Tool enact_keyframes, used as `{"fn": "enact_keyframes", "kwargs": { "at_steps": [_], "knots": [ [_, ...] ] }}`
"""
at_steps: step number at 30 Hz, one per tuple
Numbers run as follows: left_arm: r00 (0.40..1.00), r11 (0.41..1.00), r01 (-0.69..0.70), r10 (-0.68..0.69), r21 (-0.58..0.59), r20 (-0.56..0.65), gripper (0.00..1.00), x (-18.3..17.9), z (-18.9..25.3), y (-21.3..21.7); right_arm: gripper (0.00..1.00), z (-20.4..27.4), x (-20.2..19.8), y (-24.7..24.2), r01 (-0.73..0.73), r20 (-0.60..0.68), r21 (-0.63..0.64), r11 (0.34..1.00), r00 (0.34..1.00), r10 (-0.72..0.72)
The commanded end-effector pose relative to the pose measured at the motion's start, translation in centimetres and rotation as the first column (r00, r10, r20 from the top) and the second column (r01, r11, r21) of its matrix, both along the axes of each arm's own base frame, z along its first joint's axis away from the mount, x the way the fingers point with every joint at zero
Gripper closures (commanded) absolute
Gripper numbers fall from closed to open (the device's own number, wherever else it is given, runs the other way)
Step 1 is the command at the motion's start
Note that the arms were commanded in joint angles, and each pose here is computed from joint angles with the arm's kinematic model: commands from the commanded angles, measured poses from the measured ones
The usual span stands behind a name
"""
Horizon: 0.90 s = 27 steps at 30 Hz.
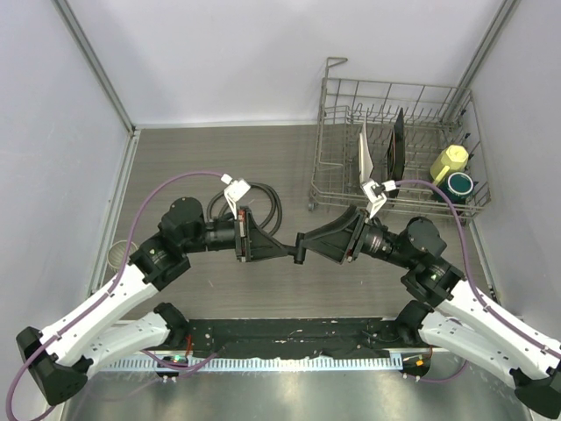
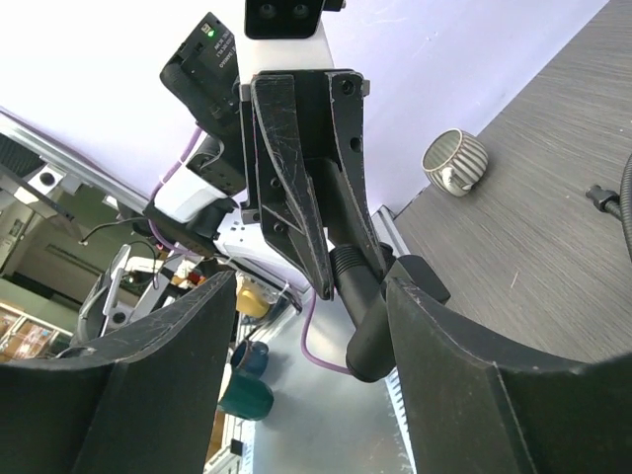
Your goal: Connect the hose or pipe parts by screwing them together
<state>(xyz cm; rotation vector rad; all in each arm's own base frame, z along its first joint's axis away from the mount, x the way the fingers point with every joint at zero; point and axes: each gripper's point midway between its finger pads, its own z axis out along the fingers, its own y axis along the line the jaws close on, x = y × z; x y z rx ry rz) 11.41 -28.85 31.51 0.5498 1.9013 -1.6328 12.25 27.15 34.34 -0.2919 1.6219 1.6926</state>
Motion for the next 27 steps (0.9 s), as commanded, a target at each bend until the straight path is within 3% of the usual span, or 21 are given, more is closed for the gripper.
{"fn": "enact_keyframes", "kwargs": {
  "at_steps": [1,6,10,17,22,27],
  "knots": [
    [0.991,0.996,0.011,0.001,-0.094,0.132,1.00,-0.2,3.8,0.2,0.33,-0.1,-0.8,0.4,-0.057,-0.011,0.004,0.998,0.998,0.057],
    [0.988,0.998,-0.064,0.067,-0.024,0.137,1.00,0.9,2.5,0.7,0.24,1.4,-0.4,-1.2,0.043,0.009,-0.002,0.999,0.999,-0.043],
    [0.983,0.995,-0.098,0.102,-0.029,0.153,1.00,1.2,2.8,1.1,0.23,0.4,0.8,-2.5,0.151,0.010,-0.047,0.987,0.989,-0.151],
    [0.996,0.974,-0.030,0.048,-0.225,0.076,1.00,0.2,4.6,0.1,0.23,-1.8,-0.3,-0.5,0.015,-0.015,-0.058,0.998,1.000,-0.015],
    [0.997,0.970,0.020,-0.001,-0.243,0.076,1.00,-0.5,4.9,-0.1,0.28,-1.2,-1.2,1.0,-0.104,-0.012,0.025,0.994,0.994,0.104],
    [0.997,0.972,0.030,-0.014,-0.234,0.070,1.00,-0.7,4.4,-0.1,0.39,-0.4,-1.2,1.1,-0.112,0.008,0.048,0.992,0.994,0.112]
  ]
}}
